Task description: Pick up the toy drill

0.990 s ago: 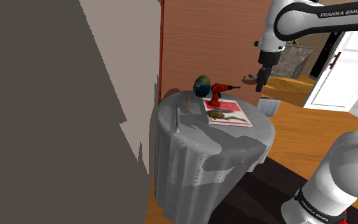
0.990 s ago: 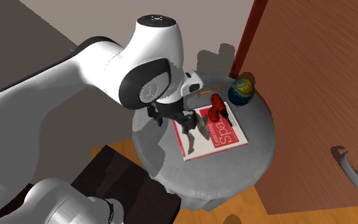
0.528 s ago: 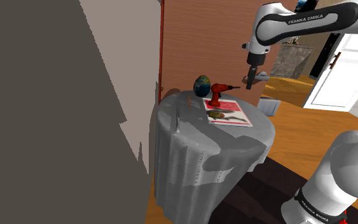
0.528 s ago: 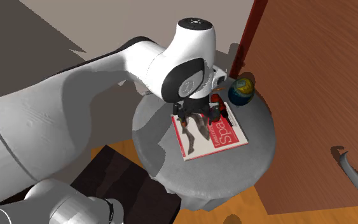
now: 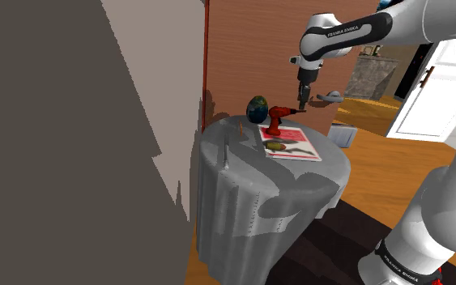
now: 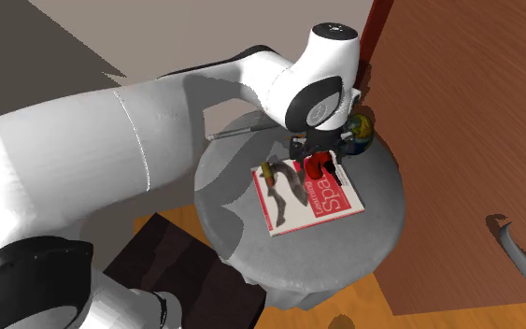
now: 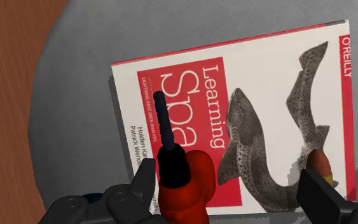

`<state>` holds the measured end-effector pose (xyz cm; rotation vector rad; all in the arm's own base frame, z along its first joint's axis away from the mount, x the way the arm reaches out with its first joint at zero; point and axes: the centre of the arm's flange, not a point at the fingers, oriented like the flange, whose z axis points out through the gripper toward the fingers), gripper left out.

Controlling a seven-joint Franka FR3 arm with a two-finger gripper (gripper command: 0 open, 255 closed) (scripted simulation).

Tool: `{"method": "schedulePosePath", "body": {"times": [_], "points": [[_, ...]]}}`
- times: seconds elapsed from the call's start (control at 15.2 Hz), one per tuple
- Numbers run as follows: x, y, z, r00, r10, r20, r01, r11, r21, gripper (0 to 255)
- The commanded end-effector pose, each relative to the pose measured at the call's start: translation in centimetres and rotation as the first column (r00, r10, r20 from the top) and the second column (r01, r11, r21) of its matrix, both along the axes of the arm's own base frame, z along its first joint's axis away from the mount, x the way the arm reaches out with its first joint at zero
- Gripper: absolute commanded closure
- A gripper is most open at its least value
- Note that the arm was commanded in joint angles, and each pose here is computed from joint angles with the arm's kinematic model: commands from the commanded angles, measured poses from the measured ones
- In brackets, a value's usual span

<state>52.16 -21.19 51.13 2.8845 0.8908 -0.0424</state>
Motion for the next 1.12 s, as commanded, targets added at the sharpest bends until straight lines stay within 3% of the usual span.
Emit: {"method": "schedulePosePath", "body": {"times": [0.0, 0.13, 0.73, 0.79, 1.06], "points": [[2.4, -0.9, -0.8, 0.998, 0.061, 0.002, -0.061, 0.998, -0.002, 0], [4.4, -1.5, -1.4, 0.994, 0.112, 0.004, -0.112, 0.994, -0.003, 0], [4.4, -1.5, -5.4, 0.994, 0.112, 0.004, -0.112, 0.994, -0.003, 0], [4.5, -1.5, -5.3, 0.994, 0.112, 0.004, -0.112, 0.994, -0.003, 255], [4.5, -1.4, -5.3, 0.994, 0.112, 0.004, -0.111, 0.994, -0.003, 255]]}}
